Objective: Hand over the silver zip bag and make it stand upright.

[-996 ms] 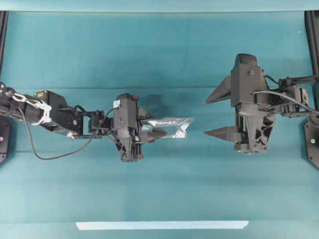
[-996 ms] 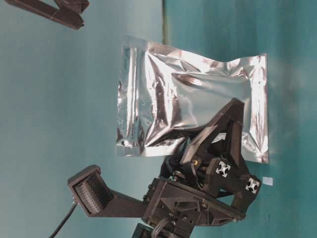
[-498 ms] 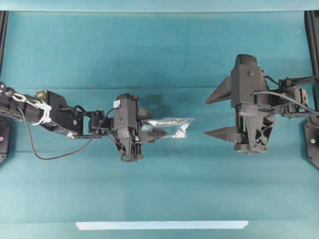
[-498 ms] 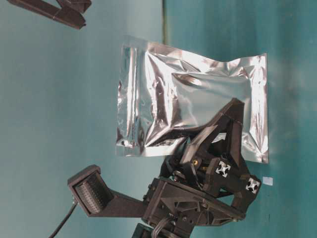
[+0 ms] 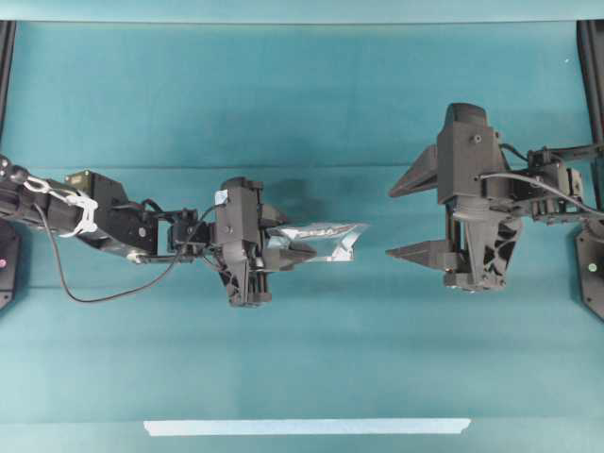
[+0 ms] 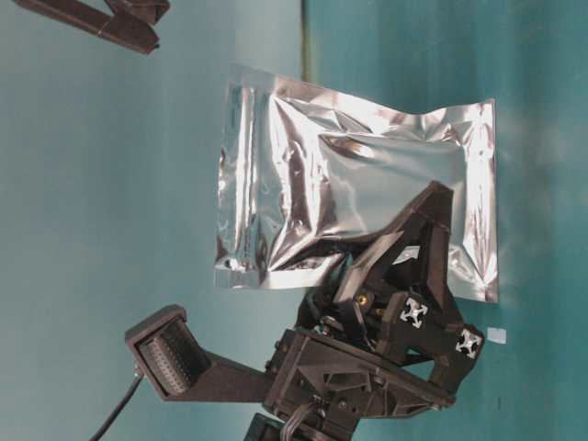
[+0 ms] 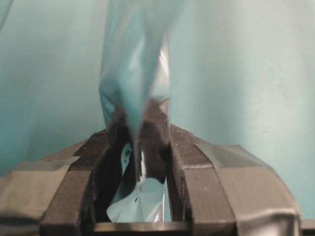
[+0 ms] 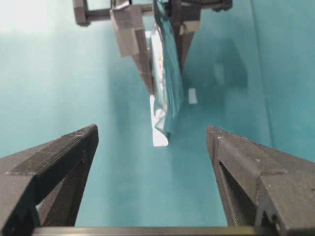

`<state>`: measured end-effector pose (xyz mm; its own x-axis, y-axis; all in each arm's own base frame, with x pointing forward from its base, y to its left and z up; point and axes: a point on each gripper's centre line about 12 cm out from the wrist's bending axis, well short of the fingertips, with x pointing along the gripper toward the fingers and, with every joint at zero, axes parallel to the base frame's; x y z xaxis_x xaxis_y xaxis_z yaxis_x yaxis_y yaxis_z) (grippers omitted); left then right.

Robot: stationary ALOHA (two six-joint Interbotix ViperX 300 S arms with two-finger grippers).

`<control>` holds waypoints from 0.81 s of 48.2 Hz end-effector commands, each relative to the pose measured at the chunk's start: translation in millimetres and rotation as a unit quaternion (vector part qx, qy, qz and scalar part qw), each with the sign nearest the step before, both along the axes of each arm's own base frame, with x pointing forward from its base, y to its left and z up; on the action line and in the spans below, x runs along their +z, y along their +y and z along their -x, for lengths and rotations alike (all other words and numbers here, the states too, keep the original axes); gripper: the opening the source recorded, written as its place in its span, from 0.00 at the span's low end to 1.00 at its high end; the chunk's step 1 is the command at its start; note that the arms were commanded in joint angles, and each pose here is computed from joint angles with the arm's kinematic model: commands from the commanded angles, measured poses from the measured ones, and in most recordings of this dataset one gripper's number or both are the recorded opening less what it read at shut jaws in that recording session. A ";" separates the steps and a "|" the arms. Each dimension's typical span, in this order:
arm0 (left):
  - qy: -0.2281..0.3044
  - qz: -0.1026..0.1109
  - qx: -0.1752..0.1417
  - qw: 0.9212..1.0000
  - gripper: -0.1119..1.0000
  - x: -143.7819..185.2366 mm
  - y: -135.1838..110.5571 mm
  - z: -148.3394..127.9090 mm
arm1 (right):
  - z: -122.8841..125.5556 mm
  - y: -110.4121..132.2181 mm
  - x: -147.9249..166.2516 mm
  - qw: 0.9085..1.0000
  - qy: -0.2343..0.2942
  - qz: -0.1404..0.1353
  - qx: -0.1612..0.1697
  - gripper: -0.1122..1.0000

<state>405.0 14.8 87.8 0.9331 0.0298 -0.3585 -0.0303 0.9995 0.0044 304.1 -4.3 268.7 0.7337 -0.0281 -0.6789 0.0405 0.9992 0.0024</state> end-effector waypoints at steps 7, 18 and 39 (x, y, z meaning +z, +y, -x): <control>-0.013 -0.001 -0.003 1.000 0.35 7.4 -1.7 -4.3 | 0.0 0.6 6.3 1.000 -0.012 -0.002 -0.001 0.90; -0.014 -0.001 -0.003 1.000 0.35 8.1 -1.7 -4.3 | 0.3 0.5 4.9 1.000 -0.009 0.000 0.001 0.90; -0.014 -0.001 -0.003 1.000 0.35 8.1 -1.7 -5.1 | 0.7 0.5 2.4 1.000 -0.007 -0.002 -0.001 0.90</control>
<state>405.9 14.9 88.6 0.9342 0.0299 -0.3556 -0.0303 0.9995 0.0045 303.0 -4.3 265.2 0.7264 -0.0281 -0.6867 0.0396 0.9992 0.0009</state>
